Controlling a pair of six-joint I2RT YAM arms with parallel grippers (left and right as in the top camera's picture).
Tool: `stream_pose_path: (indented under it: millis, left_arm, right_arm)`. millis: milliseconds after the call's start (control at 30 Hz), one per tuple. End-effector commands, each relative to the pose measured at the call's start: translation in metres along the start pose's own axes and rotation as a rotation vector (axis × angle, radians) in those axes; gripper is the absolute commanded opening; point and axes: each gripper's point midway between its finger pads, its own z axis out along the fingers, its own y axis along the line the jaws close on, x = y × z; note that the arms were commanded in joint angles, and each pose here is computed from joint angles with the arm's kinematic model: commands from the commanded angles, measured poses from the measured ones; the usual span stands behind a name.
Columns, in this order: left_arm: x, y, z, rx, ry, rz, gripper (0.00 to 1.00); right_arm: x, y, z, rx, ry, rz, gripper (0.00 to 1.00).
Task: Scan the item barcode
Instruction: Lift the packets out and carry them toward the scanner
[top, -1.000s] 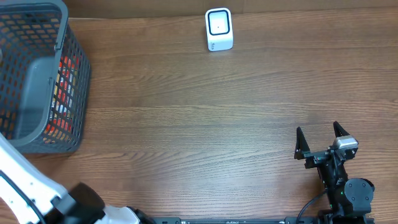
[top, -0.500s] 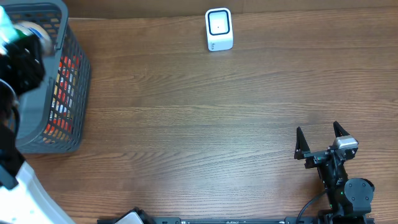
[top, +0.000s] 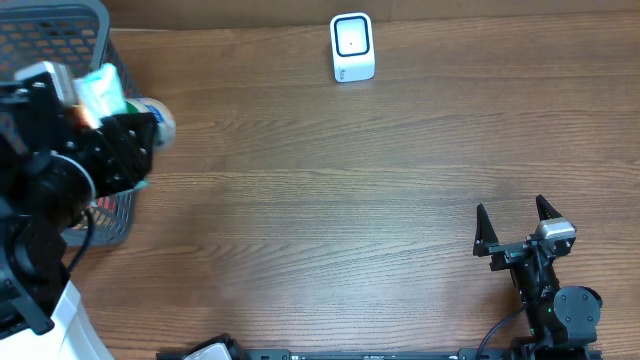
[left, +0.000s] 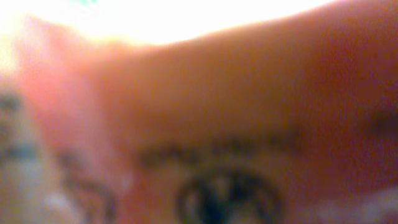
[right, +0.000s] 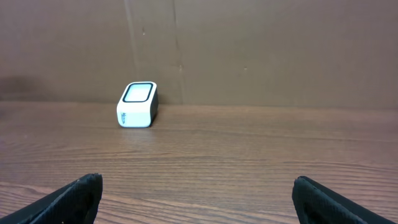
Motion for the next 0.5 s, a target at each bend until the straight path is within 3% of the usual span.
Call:
stream_pose_path:
  millis: [0, 467]
  left_arm:
    - [0.003, -0.017, -0.004, 0.050, 0.002, 0.074, 0.16]
    - [0.037, -0.045, 0.000, 0.129, 0.141, 0.131, 0.15]
  right_arm:
    - [0.002, 0.000, 0.000, -0.002, -0.001, -0.001, 1.00]
    - [0.002, 0.000, 0.000, -0.002, -0.001, -0.001, 1.00]
